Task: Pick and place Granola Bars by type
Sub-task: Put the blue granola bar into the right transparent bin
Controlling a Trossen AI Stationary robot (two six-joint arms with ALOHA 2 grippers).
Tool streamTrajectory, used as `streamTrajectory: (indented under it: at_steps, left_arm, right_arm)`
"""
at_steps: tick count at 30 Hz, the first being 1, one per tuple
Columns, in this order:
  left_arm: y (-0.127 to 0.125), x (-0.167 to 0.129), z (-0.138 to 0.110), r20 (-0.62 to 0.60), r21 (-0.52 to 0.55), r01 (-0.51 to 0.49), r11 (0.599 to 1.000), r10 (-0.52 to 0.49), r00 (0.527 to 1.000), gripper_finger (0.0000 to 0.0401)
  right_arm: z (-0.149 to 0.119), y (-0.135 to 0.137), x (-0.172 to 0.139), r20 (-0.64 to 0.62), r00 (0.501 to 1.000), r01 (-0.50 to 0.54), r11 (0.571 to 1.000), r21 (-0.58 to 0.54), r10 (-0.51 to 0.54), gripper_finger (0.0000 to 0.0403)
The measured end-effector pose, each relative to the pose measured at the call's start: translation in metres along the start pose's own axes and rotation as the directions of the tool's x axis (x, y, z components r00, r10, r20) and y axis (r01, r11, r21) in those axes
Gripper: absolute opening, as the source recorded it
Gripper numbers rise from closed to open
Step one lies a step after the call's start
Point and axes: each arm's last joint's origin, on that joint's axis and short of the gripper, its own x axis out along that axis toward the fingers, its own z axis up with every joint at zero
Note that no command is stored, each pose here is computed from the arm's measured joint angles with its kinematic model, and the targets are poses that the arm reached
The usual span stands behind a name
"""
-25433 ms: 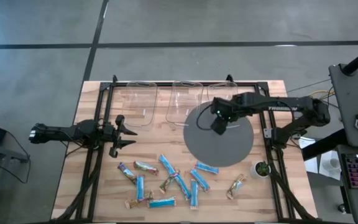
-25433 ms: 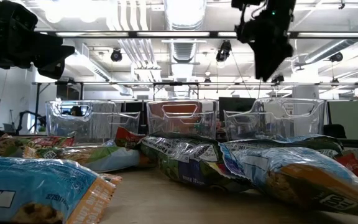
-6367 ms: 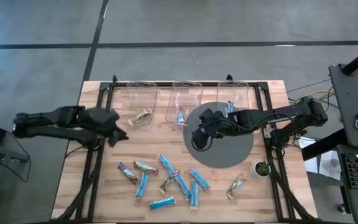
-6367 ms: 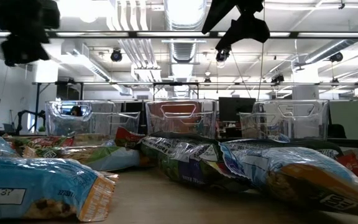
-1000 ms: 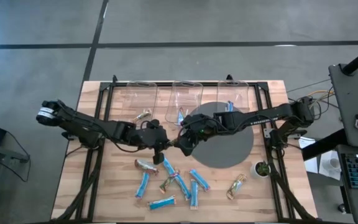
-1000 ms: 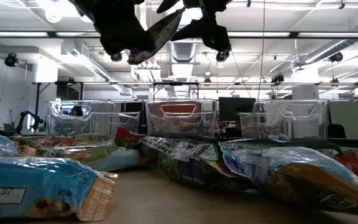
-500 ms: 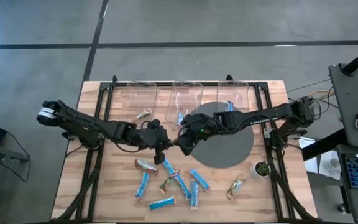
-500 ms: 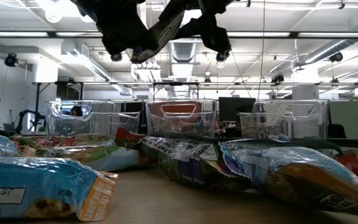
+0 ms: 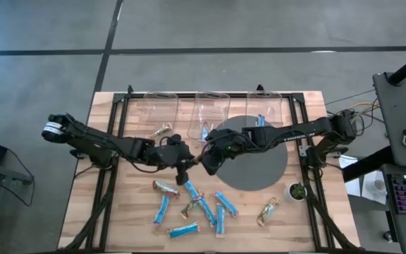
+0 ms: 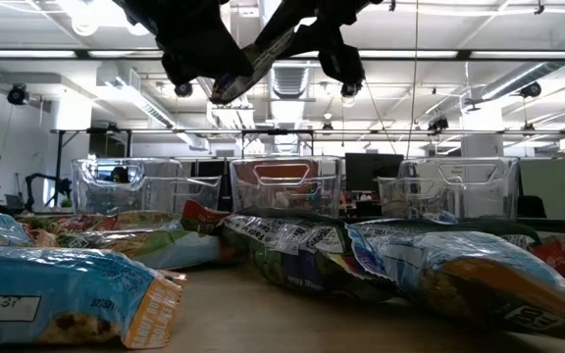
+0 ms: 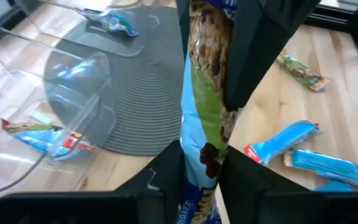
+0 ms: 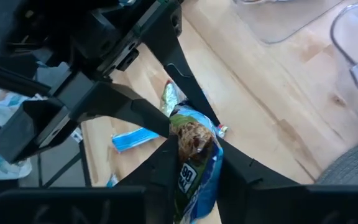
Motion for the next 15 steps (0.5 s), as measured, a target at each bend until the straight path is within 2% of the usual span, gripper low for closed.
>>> streamTrajectory:
  at_steps: [4,10,13,15]
  left_arm:
    - [0.002,-0.003,-0.002,-0.019,0.001,-0.033,0.999,0.033,0.999,0.0103]
    - [0.011,-0.021,-0.019,-0.194,-0.004,-0.108,0.994,0.106,0.975,0.0110]
    - [0.016,-0.028,-0.031,-0.284,-0.039,-0.161,0.986,0.144,0.948,0.0110]
    - [0.017,-0.030,-0.038,-0.319,-0.050,-0.181,0.982,0.156,0.935,0.0110]
  right_arm:
    - [0.000,-0.003,-0.001,-0.002,1.000,0.027,1.000,0.001,-0.027,0.0060]
    - [-0.001,-0.010,-0.025,0.038,0.977,0.210,0.978,-0.015,-0.210,0.0059]
    - [-0.002,-0.014,-0.051,0.134,0.922,0.368,0.930,-0.010,-0.363,0.0059]
    - [-0.004,-0.018,-0.074,0.218,0.844,0.496,0.868,0.034,-0.491,0.0059]
